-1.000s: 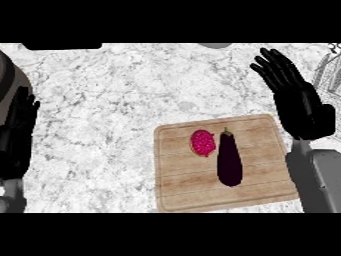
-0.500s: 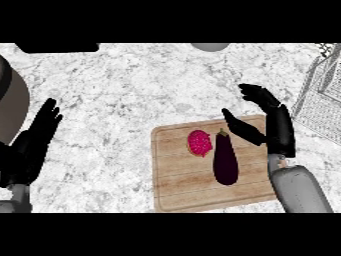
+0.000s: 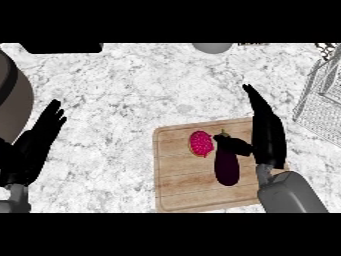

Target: Pick the eggplant from the cutting board and place it in the tiered basket

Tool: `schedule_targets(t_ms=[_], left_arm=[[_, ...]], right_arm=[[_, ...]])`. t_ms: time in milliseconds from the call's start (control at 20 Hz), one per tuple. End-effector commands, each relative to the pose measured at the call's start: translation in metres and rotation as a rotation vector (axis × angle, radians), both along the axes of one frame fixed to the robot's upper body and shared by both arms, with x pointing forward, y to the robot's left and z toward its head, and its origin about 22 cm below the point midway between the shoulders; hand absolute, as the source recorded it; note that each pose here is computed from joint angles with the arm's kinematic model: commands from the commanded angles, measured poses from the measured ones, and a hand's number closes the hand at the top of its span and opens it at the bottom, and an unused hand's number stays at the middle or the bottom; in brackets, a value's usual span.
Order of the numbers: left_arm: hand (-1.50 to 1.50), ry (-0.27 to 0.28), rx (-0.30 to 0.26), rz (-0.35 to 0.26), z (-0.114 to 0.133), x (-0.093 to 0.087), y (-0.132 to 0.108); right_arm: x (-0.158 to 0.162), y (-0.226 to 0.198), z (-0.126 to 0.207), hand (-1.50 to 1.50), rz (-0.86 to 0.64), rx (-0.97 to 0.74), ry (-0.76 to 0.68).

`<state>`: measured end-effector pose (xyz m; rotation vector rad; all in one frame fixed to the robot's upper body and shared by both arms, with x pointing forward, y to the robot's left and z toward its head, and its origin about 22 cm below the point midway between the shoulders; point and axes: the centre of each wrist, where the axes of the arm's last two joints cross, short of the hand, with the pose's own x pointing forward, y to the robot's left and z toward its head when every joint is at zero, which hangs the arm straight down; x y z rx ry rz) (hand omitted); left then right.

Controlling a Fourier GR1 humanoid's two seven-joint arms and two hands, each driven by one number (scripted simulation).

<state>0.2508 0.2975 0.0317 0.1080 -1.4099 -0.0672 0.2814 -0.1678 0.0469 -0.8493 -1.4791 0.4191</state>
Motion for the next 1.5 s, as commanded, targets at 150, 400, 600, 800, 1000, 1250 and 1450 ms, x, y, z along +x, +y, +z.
schedule_targets(t_ms=[150, 400, 600, 800, 1000, 1250, 1450], left_arm=[[0.0, -0.003, 0.015, -0.003, 0.009, 0.006, 0.003], [0.0, 0.01, -0.004, -0.031, 0.002, 0.008, -0.017], [0.0, 0.02, 0.006, -0.028, 0.0, -0.001, -0.001], [0.0, -0.001, -0.004, -0.048, -0.006, -0.003, -0.008], [0.0, -0.015, -0.013, -0.048, 0.006, 0.006, -0.005], [0.0, -0.008, -0.009, -0.031, 0.016, 0.018, -0.02], [0.0, -0.01, -0.002, -0.039, 0.012, 0.001, 0.004]], right_arm=[[-0.003, 0.023, 0.013, -1.5, 0.044, -0.398, 0.427], [-0.014, 0.074, 0.059, -1.5, 0.114, -0.456, 0.642], [-0.013, 0.098, 0.085, -1.5, 0.046, -0.454, 0.697], [-0.004, 0.115, 0.082, -1.5, -0.034, -0.44, 0.688], [-0.011, 0.114, 0.053, -1.5, -0.073, -0.463, 0.753], [-0.001, 0.099, 0.04, -1.5, -0.108, -0.472, 0.789], [-0.006, 0.091, 0.019, -1.5, -0.115, -0.487, 0.791]])
